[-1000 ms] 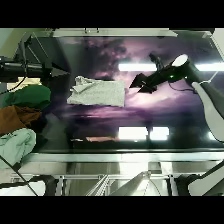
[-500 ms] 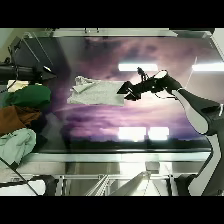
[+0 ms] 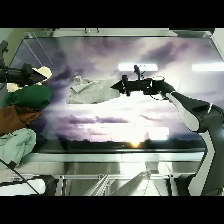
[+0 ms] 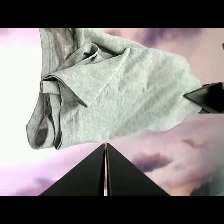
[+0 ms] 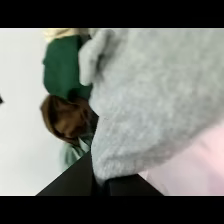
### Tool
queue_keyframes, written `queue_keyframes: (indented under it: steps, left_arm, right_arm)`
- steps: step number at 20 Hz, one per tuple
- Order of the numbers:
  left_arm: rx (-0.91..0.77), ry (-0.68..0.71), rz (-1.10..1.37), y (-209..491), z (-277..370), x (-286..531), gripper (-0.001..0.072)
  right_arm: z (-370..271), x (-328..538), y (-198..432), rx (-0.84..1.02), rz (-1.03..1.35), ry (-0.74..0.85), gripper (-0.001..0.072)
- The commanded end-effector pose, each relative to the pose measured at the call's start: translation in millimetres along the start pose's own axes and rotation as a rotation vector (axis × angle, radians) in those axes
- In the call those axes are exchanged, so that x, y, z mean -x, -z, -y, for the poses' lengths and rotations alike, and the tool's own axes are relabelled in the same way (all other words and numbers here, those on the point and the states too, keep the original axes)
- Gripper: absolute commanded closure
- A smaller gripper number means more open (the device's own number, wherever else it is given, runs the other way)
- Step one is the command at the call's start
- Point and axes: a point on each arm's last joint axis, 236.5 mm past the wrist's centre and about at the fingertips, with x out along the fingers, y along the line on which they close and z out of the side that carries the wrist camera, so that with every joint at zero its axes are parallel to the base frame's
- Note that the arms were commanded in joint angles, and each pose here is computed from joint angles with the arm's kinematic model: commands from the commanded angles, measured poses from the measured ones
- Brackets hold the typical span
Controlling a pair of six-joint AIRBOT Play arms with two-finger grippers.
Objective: Fold the shirts.
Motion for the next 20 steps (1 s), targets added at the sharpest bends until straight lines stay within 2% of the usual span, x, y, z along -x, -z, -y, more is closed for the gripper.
queue_keyframes:
  steps: [1, 4, 7, 9, 11, 15, 20]
  left_arm:
    - [0.005, 0.023, -0.018, 4.5, 4.4, 1.4, 0.0695]
    - [0.005, 0.039, -0.052, 12.5, 8.2, 1.8, 0.0695]
    - [0.004, 0.059, -0.095, 22.7, 12.8, 2.8, 0.0695]
    - [0.005, 0.06, -0.094, 22.4, 13.1, 2.8, 0.0695]
    - [0.021, 0.056, -0.086, 20.2, 14.3, 0.4, 0.0695]
    - [0.006, 0.075, -0.124, 27.5, 34.2, -14.6, 0.0695]
    - [-0.038, 0.111, -0.199, 45.3, 70.9, -39.6, 0.0695]
  right_arm:
    - [-54.5, 23.4, -30.9, 0.072, 0.112, -0.128, 0.0702]
    - [-64.2, 108.3, -66.1, 0.106, 0.195, 0.008, 0.0703]
    - [-24.2, 271.9, -75.2, 0.053, 0.305, 0.473, 0.0704]
    - [-6.8, 398.9, -56.4, -0.034, 0.434, 0.765, 0.0704]
    - [5.5, 506.5, -24.4, -0.149, 0.567, 0.956, 0.0704]
    - [61.1, 624.5, 48.4, -0.379, 0.704, 1.049, 0.0704]
    - [149.6, 668.1, 149.2, -0.621, 0.744, 0.999, 0.0704]
